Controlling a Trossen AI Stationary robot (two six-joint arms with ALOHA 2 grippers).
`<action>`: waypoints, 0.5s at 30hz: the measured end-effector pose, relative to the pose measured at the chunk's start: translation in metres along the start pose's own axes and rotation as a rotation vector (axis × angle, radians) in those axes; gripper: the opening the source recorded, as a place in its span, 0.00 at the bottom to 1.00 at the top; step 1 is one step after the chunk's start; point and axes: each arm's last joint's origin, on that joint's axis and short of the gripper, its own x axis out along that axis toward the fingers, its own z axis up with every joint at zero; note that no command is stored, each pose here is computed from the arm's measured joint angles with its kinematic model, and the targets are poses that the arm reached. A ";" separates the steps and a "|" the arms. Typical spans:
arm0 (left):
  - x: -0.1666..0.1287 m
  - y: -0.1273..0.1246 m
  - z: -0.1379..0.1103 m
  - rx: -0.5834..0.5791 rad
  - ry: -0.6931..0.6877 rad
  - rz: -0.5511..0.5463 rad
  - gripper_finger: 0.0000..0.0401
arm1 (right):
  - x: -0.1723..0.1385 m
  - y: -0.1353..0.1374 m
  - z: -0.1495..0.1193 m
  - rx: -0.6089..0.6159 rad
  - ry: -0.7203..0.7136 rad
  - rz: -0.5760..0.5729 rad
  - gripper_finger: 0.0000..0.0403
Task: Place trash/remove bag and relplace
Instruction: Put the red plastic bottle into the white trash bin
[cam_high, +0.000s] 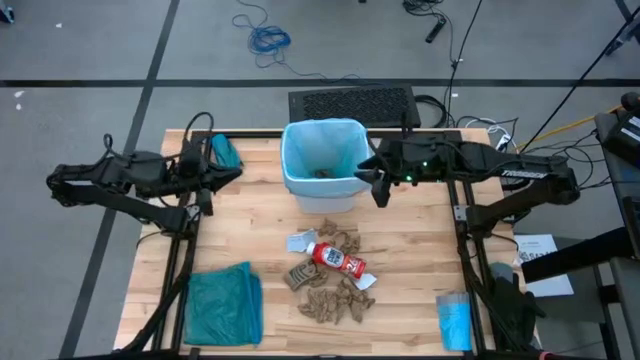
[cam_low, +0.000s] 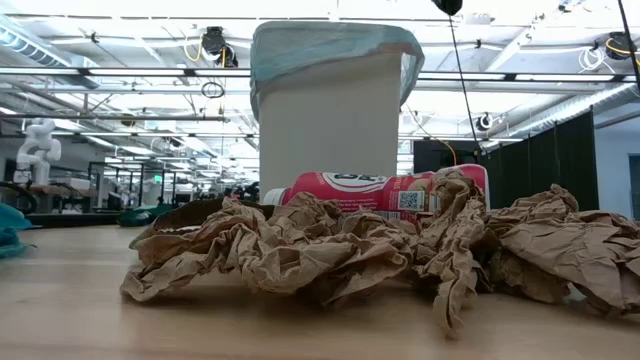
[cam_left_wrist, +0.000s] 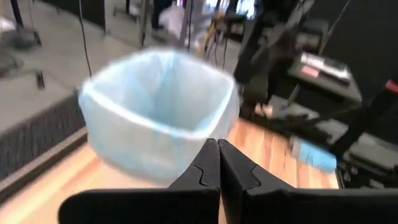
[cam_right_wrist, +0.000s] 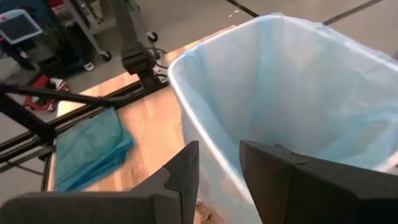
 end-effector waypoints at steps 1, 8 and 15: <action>0.002 0.000 -0.003 -0.006 0.028 0.007 0.00 | -0.001 0.001 -0.001 -0.002 -0.003 -0.006 0.27; 0.024 -0.004 -0.019 -0.013 0.214 0.062 0.00 | -0.013 0.005 -0.003 -0.009 -0.015 -0.030 0.27; 0.054 -0.018 -0.032 0.005 0.389 -0.021 0.00 | -0.028 0.000 -0.005 0.018 -0.008 -0.034 0.27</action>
